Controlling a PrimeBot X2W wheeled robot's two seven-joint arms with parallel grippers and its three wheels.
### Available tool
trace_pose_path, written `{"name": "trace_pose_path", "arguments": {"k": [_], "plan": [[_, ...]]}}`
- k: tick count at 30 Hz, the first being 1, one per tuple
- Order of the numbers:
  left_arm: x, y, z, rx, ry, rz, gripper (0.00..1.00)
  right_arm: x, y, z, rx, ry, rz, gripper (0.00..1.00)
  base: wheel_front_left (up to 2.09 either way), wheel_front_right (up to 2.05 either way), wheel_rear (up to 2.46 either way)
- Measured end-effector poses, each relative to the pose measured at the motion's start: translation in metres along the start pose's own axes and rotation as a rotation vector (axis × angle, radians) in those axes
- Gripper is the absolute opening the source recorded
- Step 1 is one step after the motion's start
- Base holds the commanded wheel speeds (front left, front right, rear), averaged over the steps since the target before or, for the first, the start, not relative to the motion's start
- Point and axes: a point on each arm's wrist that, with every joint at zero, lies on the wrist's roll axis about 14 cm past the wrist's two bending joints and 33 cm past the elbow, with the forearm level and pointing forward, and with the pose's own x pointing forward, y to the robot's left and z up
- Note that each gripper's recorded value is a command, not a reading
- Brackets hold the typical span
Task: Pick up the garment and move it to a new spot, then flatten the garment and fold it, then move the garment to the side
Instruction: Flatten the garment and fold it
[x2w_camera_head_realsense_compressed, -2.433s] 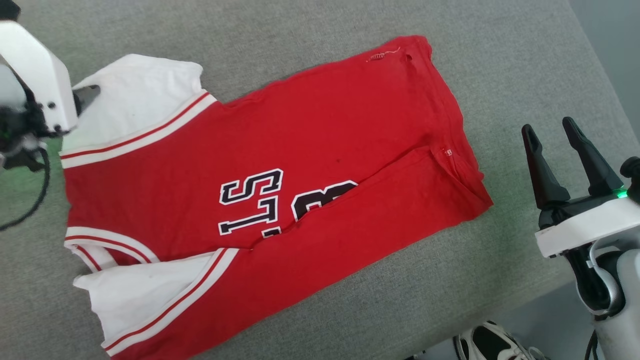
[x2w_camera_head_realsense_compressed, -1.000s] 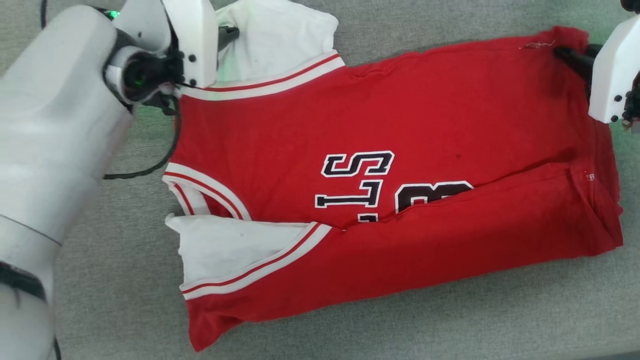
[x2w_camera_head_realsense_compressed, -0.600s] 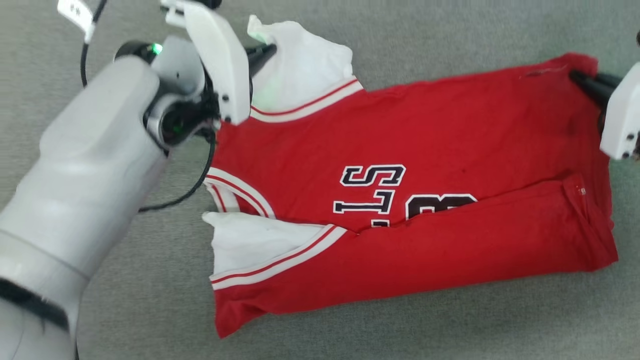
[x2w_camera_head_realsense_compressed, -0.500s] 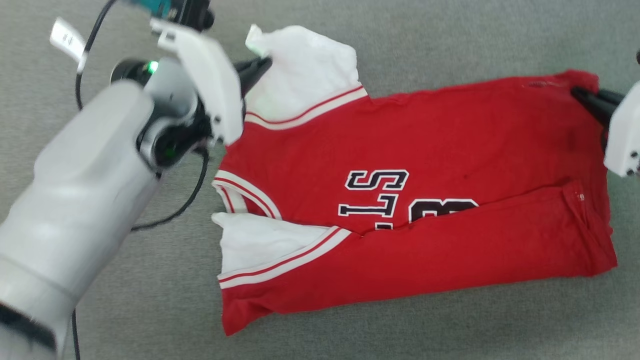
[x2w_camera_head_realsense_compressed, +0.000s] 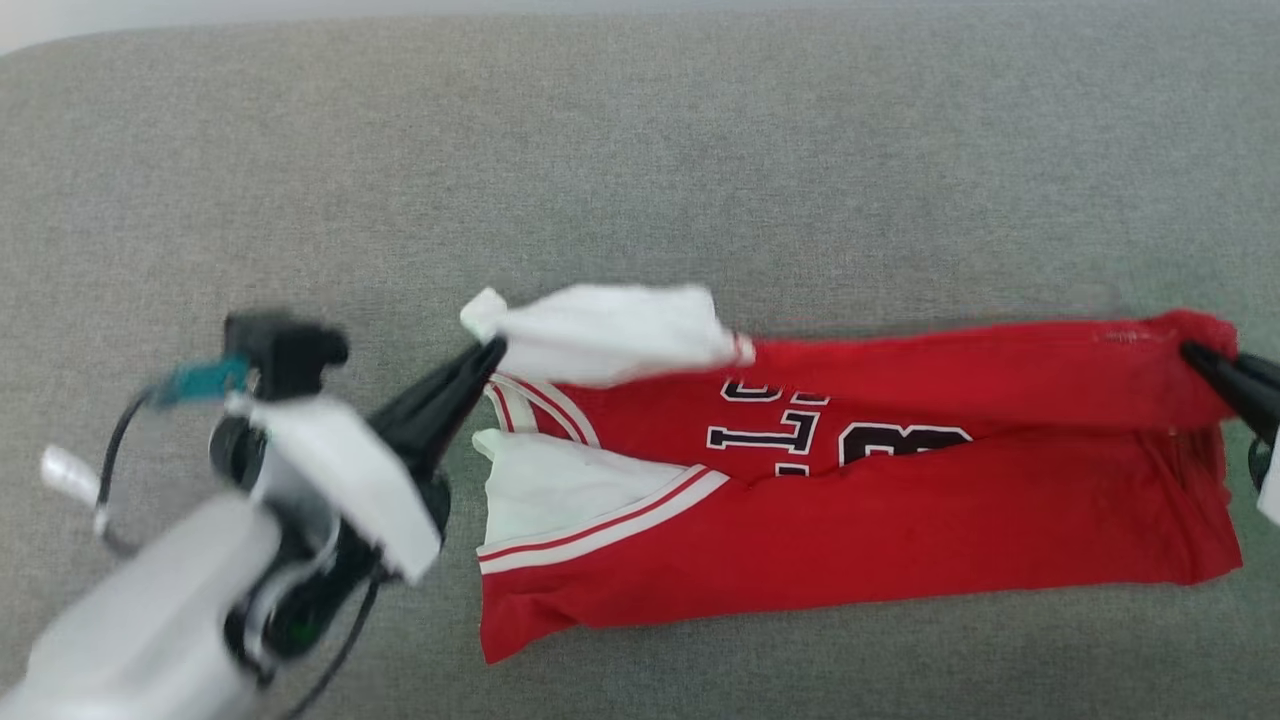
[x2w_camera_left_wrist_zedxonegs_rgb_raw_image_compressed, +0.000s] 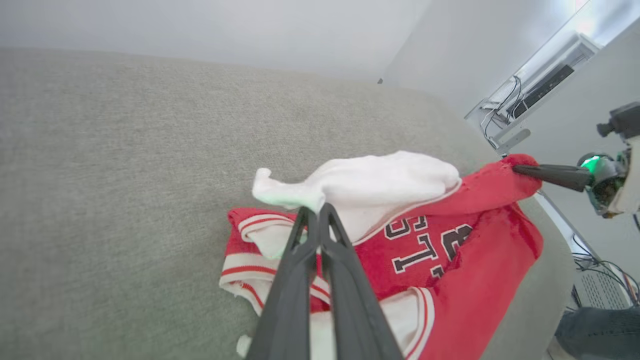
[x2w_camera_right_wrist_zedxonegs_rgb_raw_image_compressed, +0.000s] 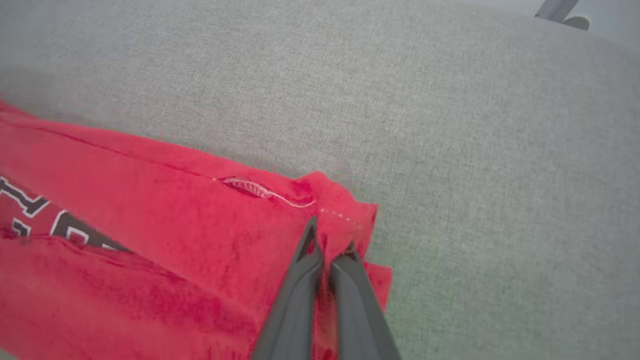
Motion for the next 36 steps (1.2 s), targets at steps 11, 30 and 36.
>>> {"name": "trace_pose_path", "arguments": {"k": [11,30,36], "plan": [[-0.047,-0.026,-0.048,-0.144,-0.012,0.021,0.00,-0.014,0.000,-0.040,0.059,0.017,-0.016,0.00,0.00,0.00,0.00],[-0.040,-0.004,-0.099,-0.070,0.076,0.119,0.89,-0.003,0.004,-0.061,0.110,0.058,-0.051,1.00,0.00,0.00,0.00],[-0.046,0.000,-0.085,-0.033,0.011,0.157,1.00,-0.003,0.001,-0.062,0.119,0.073,-0.059,1.00,0.00,0.00,0.00]]}}
